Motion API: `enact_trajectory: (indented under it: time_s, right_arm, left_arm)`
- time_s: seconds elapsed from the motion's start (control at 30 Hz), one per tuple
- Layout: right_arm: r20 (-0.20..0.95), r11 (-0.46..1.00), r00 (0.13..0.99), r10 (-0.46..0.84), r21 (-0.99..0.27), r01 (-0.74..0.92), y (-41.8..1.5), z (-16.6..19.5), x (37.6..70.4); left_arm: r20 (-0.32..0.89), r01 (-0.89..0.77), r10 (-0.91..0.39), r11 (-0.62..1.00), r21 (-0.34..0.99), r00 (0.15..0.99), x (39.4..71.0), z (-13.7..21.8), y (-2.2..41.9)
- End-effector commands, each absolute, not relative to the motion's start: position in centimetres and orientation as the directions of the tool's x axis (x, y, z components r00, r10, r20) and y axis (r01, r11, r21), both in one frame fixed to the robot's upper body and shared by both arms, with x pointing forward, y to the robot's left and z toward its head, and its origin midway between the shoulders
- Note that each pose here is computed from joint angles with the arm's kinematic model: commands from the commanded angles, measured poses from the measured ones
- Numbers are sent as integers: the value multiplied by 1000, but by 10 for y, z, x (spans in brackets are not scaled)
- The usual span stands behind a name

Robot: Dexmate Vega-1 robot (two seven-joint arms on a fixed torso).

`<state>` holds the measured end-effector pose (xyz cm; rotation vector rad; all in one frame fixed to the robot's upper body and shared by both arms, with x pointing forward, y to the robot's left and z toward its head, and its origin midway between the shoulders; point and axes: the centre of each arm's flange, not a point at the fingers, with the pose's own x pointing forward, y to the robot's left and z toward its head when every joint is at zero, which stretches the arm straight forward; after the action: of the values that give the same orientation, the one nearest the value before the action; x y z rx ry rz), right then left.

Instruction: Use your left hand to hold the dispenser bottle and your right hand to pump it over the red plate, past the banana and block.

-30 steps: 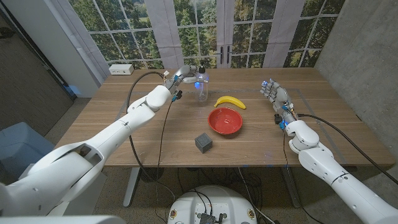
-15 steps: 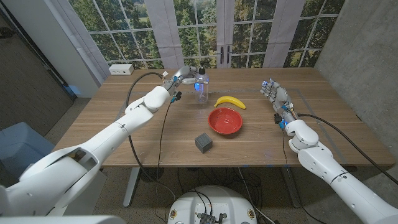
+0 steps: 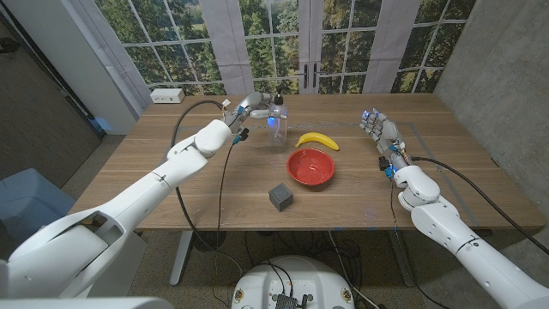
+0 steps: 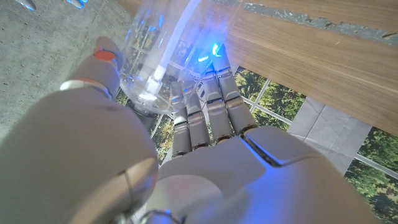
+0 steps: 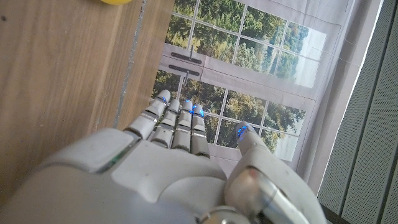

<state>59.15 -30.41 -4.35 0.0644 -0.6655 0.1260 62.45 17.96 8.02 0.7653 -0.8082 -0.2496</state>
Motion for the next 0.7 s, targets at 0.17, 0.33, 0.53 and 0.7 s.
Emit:
enact_trajectory:
  time_s: [0.17,0.33,0.53,0.7]
  right_arm:
    - [629,990,771,95,19,-138,-303,-44,586]
    - [630,990,771,91,23,-136,-303,-45,585]
    - [633,991,769,90,22,-134,-303,-45,583]
    - [634,991,768,90,20,-133,-303,-45,583]
  left_arm:
    - [551,-91,-484,690,718,680,602,77,186]
    - [550,-92,-487,687,721,679,596,75,188]
    - [550,-89,-492,685,723,675,588,73,190]
    - [546,-91,-501,676,731,671,581,72,190]
